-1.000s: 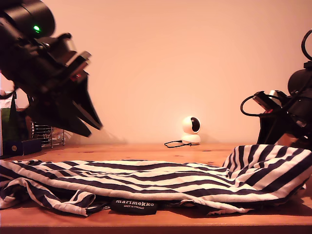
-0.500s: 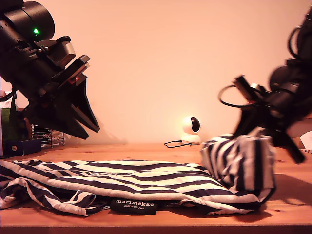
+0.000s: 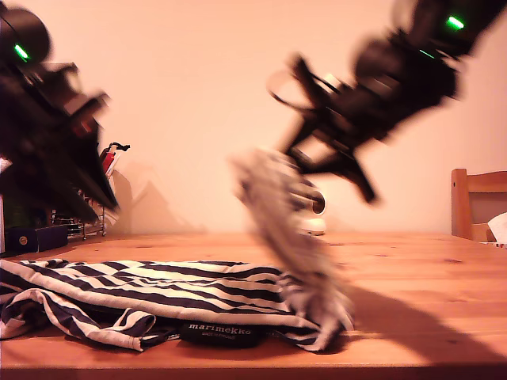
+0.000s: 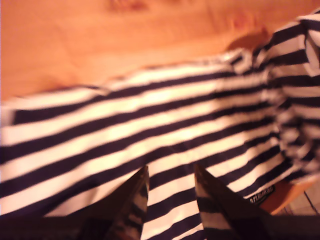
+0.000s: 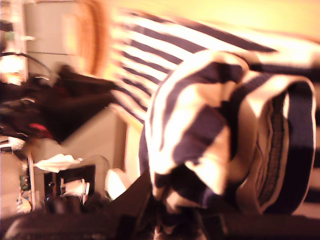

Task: Fold the t-shirt in front of you. After folding it, place it to the right side.

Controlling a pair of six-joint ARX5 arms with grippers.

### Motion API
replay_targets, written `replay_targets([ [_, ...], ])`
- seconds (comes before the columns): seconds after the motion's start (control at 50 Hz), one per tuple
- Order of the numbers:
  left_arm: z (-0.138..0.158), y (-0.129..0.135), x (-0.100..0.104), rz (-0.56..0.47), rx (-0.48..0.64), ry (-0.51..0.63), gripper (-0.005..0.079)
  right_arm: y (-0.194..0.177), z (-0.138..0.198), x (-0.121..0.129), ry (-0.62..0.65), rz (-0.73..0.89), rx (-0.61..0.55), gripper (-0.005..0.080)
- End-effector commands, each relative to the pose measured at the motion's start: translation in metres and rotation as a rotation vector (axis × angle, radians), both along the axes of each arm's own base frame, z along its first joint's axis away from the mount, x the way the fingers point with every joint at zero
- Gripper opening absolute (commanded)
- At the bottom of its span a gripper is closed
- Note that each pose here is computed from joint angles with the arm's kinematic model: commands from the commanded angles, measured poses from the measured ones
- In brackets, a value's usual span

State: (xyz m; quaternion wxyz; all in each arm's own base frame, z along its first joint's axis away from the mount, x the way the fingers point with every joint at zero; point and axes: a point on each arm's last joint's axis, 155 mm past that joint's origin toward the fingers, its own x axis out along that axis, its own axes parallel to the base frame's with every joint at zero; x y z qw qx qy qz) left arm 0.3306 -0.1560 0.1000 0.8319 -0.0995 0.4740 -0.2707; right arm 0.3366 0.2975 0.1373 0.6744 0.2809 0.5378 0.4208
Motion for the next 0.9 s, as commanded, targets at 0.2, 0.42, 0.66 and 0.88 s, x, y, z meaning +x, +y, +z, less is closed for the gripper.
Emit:
replay_targets([
  [0.2, 0.072, 0.034, 0.005, 0.1, -0.01, -0.205, 0.0251, 0.047, 0.04, 0.014, -0.105, -0.024, 0.074, -0.0011],
  [0.42, 0.079, 0.053, -0.003, 0.144, 0.022, -0.216, 0.0251, 0.084, 0.042, 0.02, -0.126, -0.006, 0.094, -0.0011],
  [0.66, 0.079, 0.057, -0.003, 0.154, 0.023, -0.21, 0.0251, 0.132, 0.035, 0.024, -0.12, 0.051, 0.113, -0.0011],
  [0.88, 0.092, 0.069, -0.004, 0.19, 0.021, -0.251, 0.0251, 0.173, 0.02, 0.017, -0.097, 0.106, 0.118, -0.0011],
])
